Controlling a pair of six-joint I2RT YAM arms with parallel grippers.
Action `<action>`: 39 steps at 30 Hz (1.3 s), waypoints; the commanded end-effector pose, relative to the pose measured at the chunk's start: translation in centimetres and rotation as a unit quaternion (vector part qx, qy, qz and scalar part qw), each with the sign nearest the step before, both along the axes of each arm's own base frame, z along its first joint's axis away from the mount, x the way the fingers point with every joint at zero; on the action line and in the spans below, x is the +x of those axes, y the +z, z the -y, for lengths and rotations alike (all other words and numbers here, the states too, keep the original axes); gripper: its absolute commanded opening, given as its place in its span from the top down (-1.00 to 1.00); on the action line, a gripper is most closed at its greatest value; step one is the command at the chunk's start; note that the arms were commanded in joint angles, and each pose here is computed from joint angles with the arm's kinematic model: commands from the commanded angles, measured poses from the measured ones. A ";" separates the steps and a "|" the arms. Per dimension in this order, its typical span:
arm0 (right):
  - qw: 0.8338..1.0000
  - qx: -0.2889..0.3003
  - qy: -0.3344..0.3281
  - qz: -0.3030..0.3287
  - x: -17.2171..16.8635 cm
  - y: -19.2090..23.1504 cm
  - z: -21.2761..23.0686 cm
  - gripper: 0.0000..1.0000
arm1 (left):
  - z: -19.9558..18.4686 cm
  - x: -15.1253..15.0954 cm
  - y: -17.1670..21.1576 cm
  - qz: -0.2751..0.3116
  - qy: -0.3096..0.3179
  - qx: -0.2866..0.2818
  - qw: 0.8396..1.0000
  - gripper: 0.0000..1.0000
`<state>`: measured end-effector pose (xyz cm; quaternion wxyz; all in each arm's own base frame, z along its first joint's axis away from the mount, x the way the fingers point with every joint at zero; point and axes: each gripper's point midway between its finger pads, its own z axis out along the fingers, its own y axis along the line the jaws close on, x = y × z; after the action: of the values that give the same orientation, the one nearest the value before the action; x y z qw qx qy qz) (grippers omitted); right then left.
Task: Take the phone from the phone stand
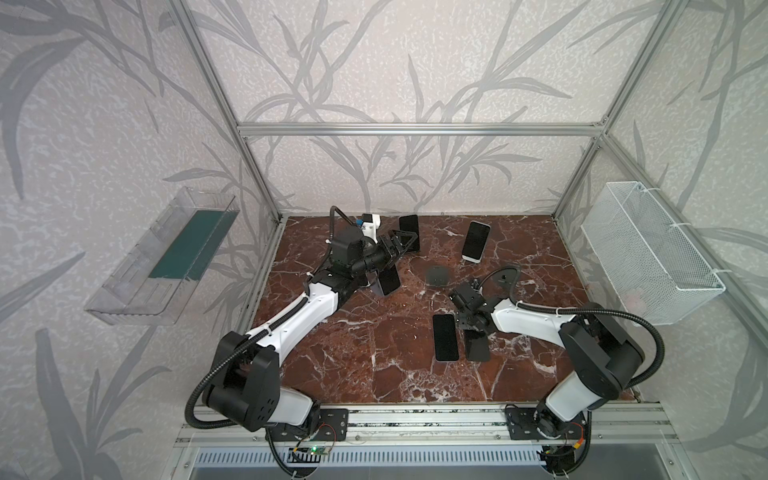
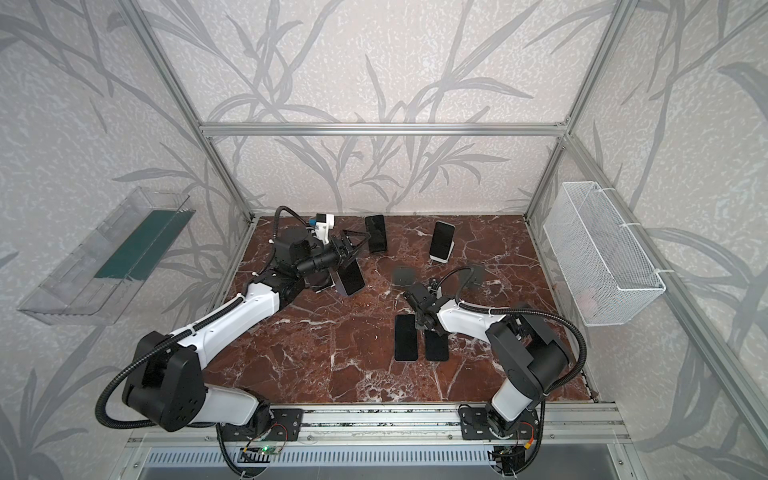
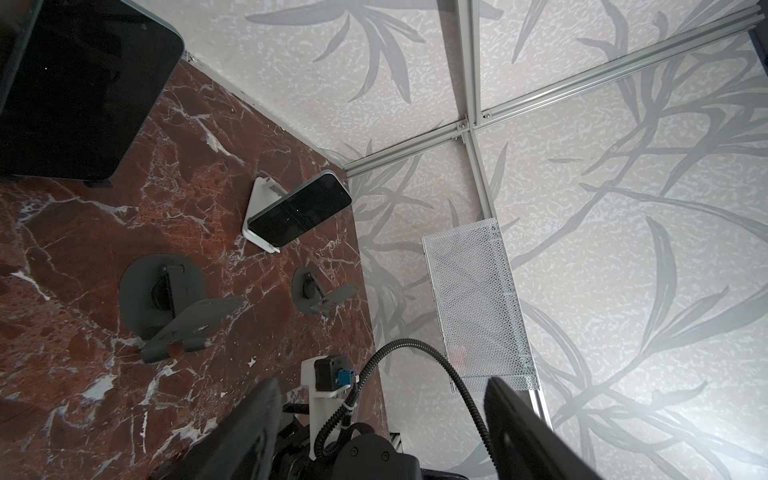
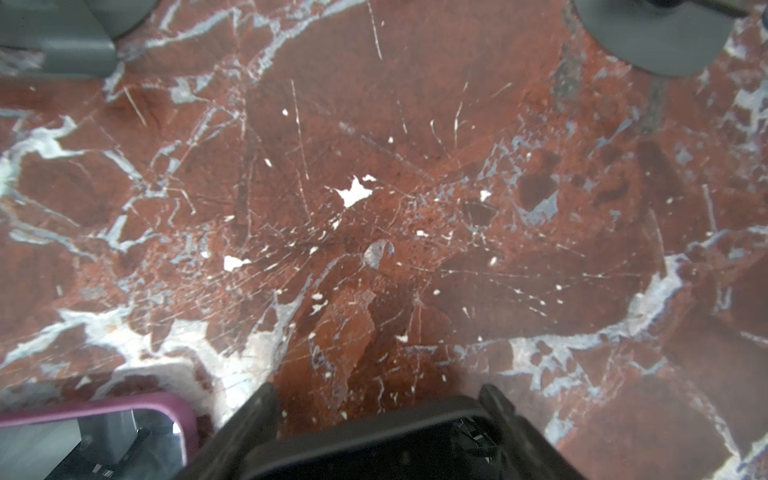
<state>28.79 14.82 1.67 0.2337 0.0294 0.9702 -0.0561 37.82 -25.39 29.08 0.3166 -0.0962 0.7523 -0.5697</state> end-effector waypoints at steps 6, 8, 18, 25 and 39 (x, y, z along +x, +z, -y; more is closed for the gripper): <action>0.997 -0.026 -0.005 -0.077 -4.6 -3.5 2.0 -0.49 | -0.3 -0.4 2.4 0.027 0.004 -0.015 1.000 -0.55; 0.997 -0.028 -0.007 -0.075 -4.5 -3.6 2.0 -0.50 | -0.3 -0.4 2.4 0.027 0.005 -0.015 1.000 -0.55; 0.998 -0.015 -0.004 -0.053 -4.6 -3.5 1.5 -0.61 | -1.3 -0.8 3.0 0.047 0.030 0.013 0.998 -0.55; 0.997 0.055 0.034 -0.044 -4.5 -2.8 -0.9 -0.61 | -1.1 -0.7 2.7 0.042 0.025 0.011 0.999 -0.54; 0.989 0.102 0.064 0.082 -3.0 6.7 -0.6 -0.80 | -1.5 -1.2 4.1 0.066 0.028 0.020 0.997 -0.55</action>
<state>25.45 16.04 5.80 0.2813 0.0120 0.9570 0.0693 37.16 -24.14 30.47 0.3534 -0.0917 0.7539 -0.5462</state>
